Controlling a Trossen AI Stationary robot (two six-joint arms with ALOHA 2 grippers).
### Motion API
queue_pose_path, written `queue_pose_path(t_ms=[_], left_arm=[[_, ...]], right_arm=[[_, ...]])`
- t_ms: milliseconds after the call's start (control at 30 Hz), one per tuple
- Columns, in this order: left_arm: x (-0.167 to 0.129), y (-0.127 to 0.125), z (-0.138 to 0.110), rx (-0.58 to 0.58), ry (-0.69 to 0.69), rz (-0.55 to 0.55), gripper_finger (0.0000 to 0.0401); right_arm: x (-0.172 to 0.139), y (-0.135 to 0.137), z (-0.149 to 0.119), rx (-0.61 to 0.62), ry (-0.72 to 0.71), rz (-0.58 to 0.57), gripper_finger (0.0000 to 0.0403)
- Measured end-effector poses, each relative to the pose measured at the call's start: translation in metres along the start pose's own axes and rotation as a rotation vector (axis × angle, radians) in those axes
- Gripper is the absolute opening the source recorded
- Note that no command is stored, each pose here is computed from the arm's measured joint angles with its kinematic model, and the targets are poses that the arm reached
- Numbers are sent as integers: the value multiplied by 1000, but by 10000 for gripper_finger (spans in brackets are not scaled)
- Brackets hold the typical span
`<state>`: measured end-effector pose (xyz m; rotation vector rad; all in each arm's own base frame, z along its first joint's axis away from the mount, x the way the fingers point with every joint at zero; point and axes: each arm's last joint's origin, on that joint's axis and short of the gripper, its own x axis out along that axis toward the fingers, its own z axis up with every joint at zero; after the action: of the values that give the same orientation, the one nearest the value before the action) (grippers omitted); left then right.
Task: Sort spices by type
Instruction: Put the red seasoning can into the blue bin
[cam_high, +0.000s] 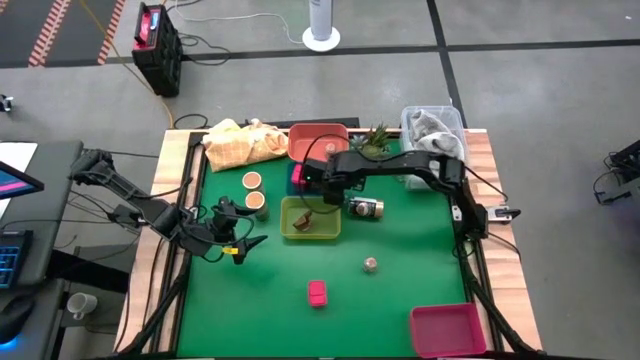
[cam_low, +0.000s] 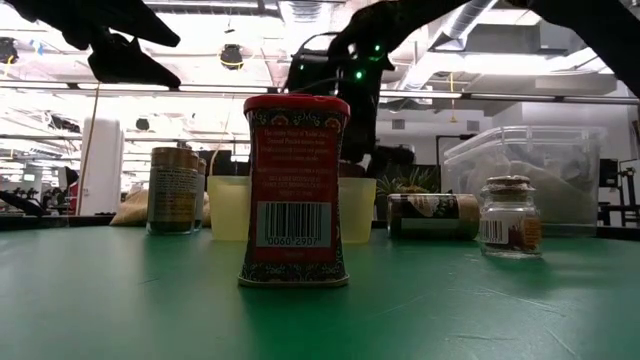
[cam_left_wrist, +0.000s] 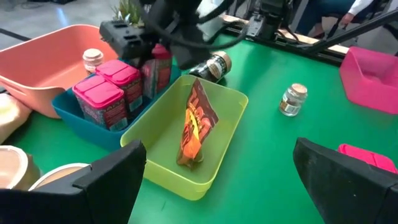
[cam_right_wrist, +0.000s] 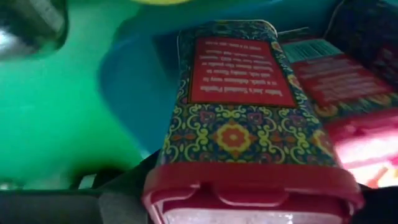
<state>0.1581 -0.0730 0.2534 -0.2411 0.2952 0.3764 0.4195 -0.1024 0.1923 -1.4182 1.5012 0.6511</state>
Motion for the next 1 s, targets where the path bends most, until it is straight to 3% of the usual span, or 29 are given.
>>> queue_pose_path(t_ms=[233, 567, 767, 1000], left_arm=[[0, 0, 0, 0, 0, 0, 389], [0, 0, 0, 4, -5, 8, 389], [0, 0, 0, 6, -5, 9, 389], [0, 1, -1, 11, 1, 13, 389]], right_arm=[[5, 0, 0, 125, -14, 8, 242], [3, -1, 0, 171, -15, 1, 310], [-16, -13, 0, 207, -6, -57, 337], [-42, -19, -5, 252, -3, -62, 337]])
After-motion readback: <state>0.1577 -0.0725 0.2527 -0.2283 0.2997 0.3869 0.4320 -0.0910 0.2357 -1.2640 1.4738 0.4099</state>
